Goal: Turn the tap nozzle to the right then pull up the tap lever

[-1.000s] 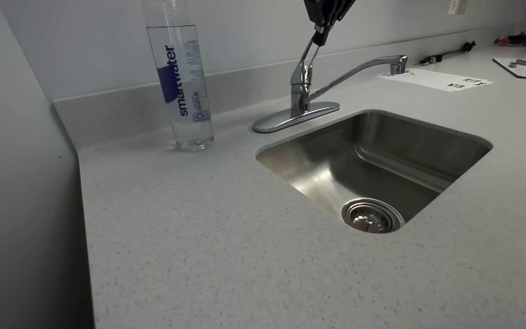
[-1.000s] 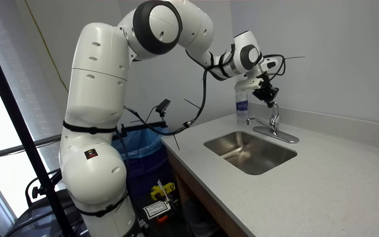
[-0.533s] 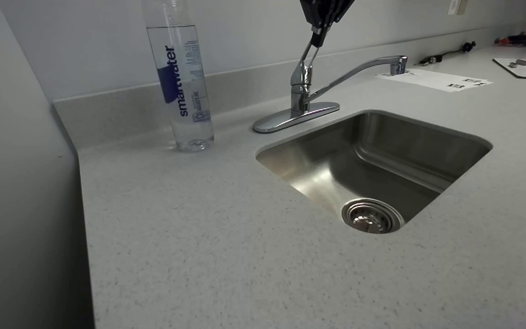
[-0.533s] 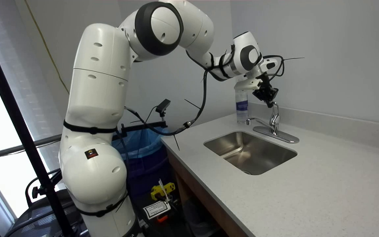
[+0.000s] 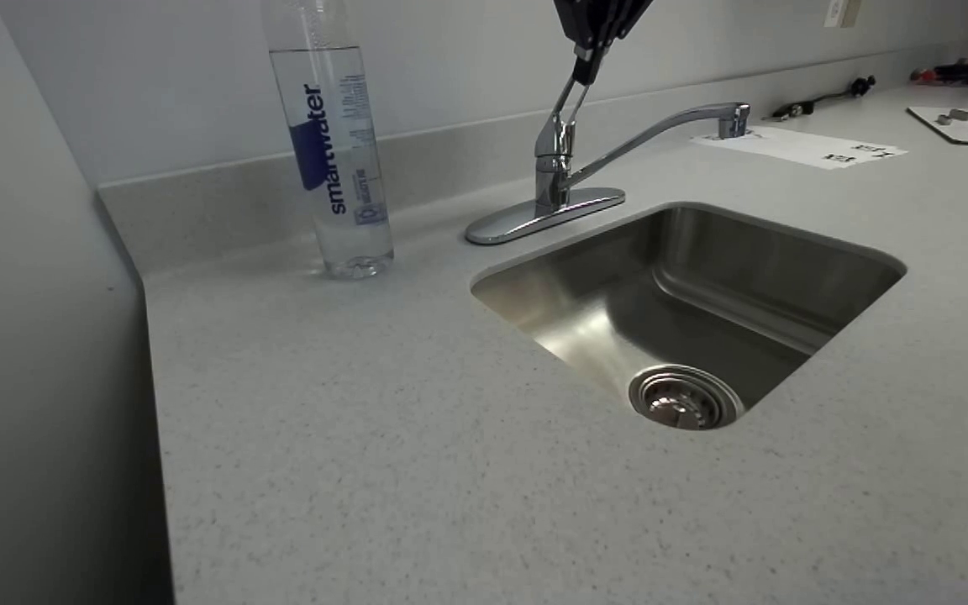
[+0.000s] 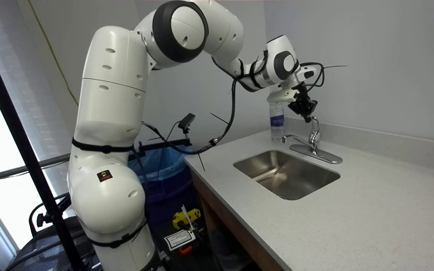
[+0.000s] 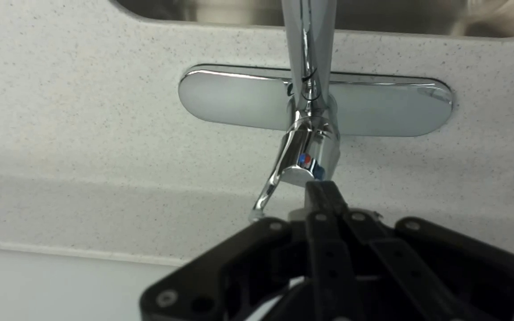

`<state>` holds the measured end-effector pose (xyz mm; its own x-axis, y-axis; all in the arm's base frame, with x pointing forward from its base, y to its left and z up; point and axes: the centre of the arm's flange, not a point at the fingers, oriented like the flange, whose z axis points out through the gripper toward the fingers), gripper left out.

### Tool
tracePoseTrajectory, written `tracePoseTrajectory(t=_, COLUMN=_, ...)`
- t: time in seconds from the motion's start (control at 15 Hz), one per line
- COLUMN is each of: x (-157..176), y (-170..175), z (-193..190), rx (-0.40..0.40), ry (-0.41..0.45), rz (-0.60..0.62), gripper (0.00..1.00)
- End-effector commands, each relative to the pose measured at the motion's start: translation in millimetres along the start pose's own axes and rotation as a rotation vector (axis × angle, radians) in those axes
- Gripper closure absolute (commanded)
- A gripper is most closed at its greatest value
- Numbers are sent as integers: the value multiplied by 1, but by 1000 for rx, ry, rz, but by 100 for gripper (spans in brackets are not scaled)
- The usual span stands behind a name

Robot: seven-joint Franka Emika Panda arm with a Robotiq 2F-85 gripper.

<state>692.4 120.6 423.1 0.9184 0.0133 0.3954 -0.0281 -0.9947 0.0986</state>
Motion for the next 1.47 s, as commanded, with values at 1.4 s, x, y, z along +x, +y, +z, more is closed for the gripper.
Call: tracePoseTrajectory(t=1.4, x=-87, y=62, z=-96, rx=164, ry=-1, rz=-73, gripper=74)
